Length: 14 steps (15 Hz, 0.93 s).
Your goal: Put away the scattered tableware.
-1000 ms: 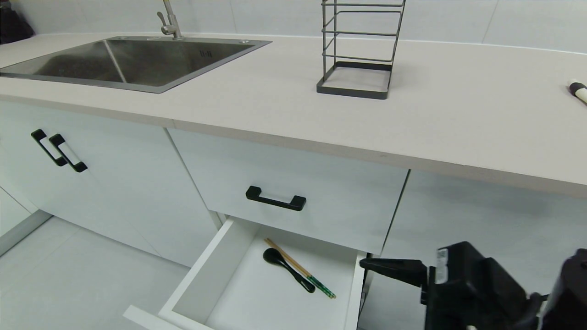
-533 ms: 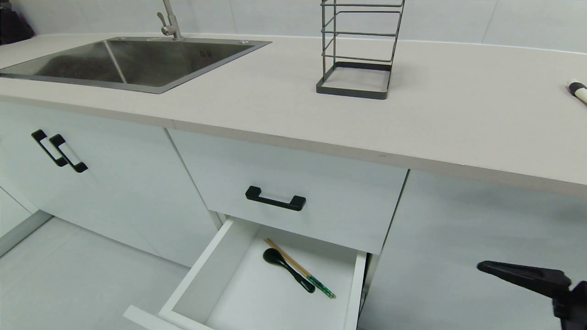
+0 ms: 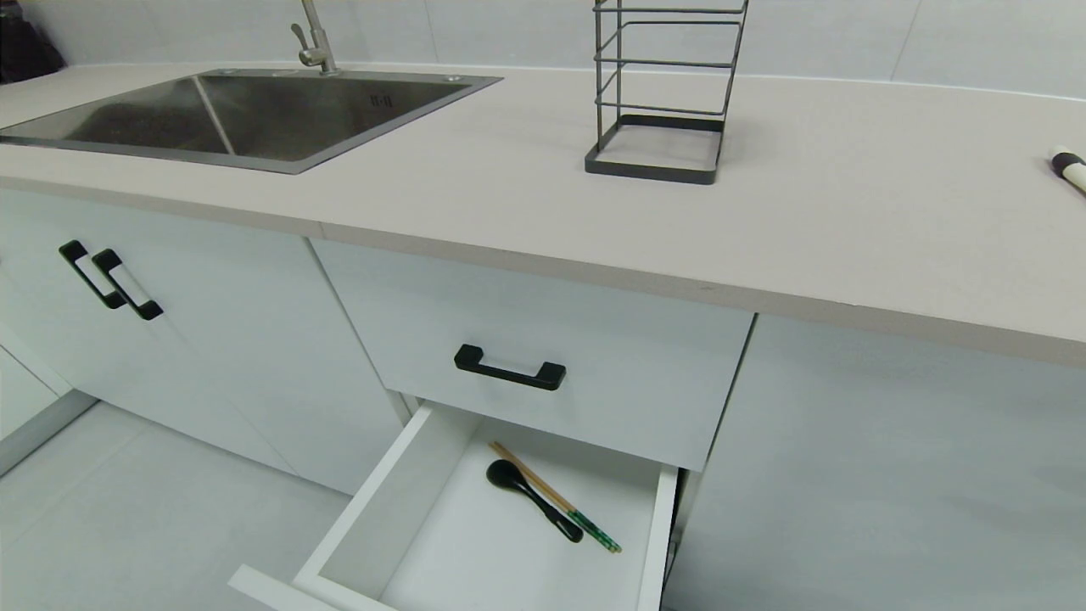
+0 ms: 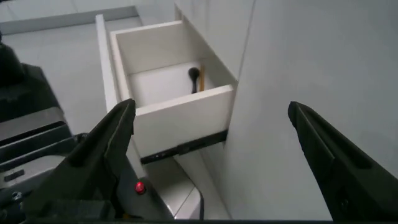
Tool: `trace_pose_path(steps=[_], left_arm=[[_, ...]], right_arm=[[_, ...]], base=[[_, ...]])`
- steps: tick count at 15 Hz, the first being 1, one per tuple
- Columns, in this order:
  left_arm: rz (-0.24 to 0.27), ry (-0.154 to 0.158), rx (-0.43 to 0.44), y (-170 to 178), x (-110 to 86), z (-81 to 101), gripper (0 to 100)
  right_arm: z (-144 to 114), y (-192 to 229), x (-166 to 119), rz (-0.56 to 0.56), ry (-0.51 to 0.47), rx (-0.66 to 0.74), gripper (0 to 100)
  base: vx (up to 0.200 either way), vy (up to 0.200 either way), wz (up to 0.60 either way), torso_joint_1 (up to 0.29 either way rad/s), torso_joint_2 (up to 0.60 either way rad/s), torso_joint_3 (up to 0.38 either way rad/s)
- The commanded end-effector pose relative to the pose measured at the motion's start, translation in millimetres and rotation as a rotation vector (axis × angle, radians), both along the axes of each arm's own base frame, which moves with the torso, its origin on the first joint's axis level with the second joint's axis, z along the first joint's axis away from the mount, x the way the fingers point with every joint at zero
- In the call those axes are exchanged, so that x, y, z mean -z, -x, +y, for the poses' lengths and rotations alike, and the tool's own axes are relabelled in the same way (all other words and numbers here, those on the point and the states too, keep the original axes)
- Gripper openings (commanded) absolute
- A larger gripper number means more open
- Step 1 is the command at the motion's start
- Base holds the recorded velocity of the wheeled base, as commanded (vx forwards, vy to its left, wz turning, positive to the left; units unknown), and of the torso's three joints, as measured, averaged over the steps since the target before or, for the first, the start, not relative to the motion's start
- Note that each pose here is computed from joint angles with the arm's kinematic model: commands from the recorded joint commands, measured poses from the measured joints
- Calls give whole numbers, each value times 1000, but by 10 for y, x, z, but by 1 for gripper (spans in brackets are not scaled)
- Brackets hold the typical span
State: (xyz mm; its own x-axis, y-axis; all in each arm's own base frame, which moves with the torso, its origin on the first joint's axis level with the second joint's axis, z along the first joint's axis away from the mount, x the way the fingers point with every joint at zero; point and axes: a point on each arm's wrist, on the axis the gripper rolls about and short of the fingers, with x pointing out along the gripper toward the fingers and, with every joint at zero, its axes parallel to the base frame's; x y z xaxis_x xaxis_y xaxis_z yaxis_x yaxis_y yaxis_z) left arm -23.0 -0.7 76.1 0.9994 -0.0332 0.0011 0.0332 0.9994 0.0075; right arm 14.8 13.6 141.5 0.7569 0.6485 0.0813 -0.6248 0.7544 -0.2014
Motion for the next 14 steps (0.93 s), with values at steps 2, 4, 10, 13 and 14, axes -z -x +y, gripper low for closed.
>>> trace_pose_path(steps=[2, 4, 10, 13, 14], left_arm=[[0, 0, 1, 0, -1, 0, 100], [-2, 0, 1, 0, -3, 0, 100], [-97, 23, 92, 40, -748, -11, 100], [141, 24, 198, -188, -837, -24, 100], [229, 25, 253, -293, -803, -41, 100]], right_arm=[[-106, 331, -41, -227, -94, 276, 100], [-105, 404, 37, -233, -106, 363, 100], [-102, 389, 513, 25, -201, 530, 100], [-135, 376, 647, 143, -183, 691, 100], [-138, 376, 665, 159, -181, 704, 100]], base=[[0, 0, 0, 0, 0, 0], [0, 0, 0, 0, 0, 0], [0, 0, 0, 0, 0, 0], [0, 0, 0, 0, 0, 0], [0, 0, 0, 0, 0, 0]])
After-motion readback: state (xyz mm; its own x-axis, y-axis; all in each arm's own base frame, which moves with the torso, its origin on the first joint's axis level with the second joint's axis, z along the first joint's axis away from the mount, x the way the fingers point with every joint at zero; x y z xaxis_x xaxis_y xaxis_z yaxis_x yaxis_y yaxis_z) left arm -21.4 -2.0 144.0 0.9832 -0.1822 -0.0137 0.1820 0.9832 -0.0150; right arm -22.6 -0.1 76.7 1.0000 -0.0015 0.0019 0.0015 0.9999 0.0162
